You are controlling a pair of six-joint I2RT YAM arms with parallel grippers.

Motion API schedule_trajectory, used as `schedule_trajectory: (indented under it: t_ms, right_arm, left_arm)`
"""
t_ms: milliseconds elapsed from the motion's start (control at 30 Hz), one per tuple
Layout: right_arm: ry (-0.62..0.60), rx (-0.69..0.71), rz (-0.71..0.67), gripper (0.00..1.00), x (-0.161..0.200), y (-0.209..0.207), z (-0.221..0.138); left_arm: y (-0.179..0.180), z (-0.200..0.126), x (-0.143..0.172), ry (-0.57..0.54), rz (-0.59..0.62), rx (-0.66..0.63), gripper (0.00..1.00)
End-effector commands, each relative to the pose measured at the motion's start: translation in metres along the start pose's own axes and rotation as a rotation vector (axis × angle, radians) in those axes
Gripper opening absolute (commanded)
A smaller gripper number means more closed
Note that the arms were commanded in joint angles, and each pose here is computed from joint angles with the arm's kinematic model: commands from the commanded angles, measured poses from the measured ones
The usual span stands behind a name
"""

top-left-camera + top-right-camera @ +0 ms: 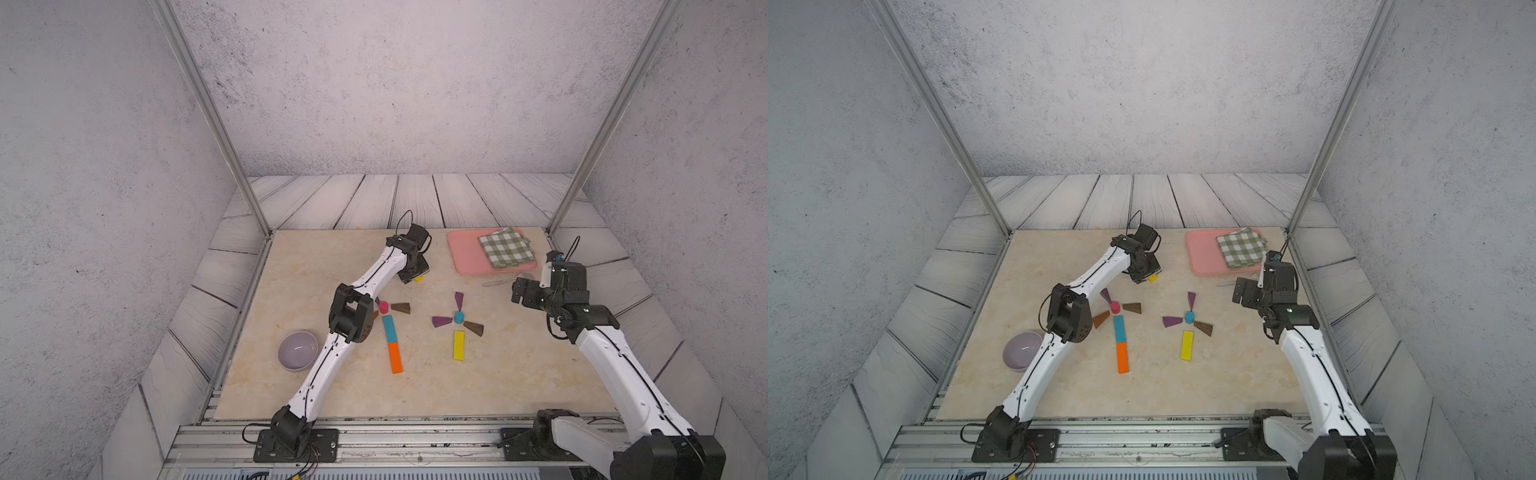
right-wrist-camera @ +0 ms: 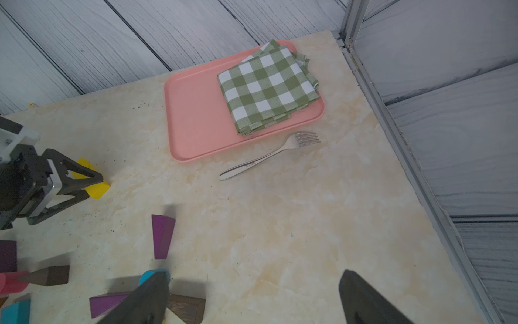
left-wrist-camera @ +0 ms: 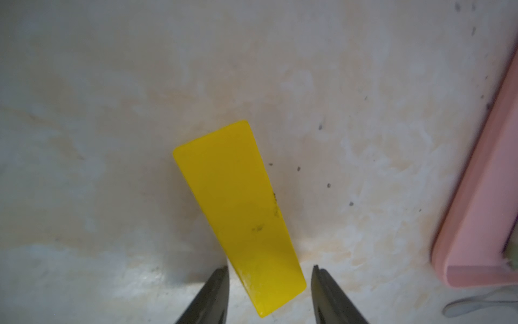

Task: Assemble a small pinwheel with building blocks
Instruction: Pick up the building block from the center of the board.

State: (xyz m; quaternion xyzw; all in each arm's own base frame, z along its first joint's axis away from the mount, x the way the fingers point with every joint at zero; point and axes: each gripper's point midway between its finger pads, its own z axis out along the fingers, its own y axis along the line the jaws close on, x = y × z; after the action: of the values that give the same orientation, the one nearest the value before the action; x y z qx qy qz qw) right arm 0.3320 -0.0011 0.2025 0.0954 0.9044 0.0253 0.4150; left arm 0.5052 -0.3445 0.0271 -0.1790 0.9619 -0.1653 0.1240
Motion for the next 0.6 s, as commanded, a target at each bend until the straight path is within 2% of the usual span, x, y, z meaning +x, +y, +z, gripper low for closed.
schedule_trajectory:
  t_ms: [0,133,400,567]
  right_arm:
    - [0.008,-0.004,0.009,0.99,0.001,0.000,0.002]
    - [0.016,-0.004,0.009,0.99,0.001,0.001,0.003]
    - [0.014,-0.015,0.011,0.99,0.001,0.002,0.000]
    - [0.015,-0.024,0.014,0.99,0.003,0.003,0.002]
  left_arm:
    - [0.035,0.024,0.014,0.088,0.005,-0.094,0.42]
    - [0.050,0.015,0.018,0.121,0.050,-0.137,0.39]
    - [0.065,-0.026,0.018,0.134,0.184,-0.197,0.37]
    - [0.064,-0.039,0.010,0.105,0.247,-0.208,0.58]
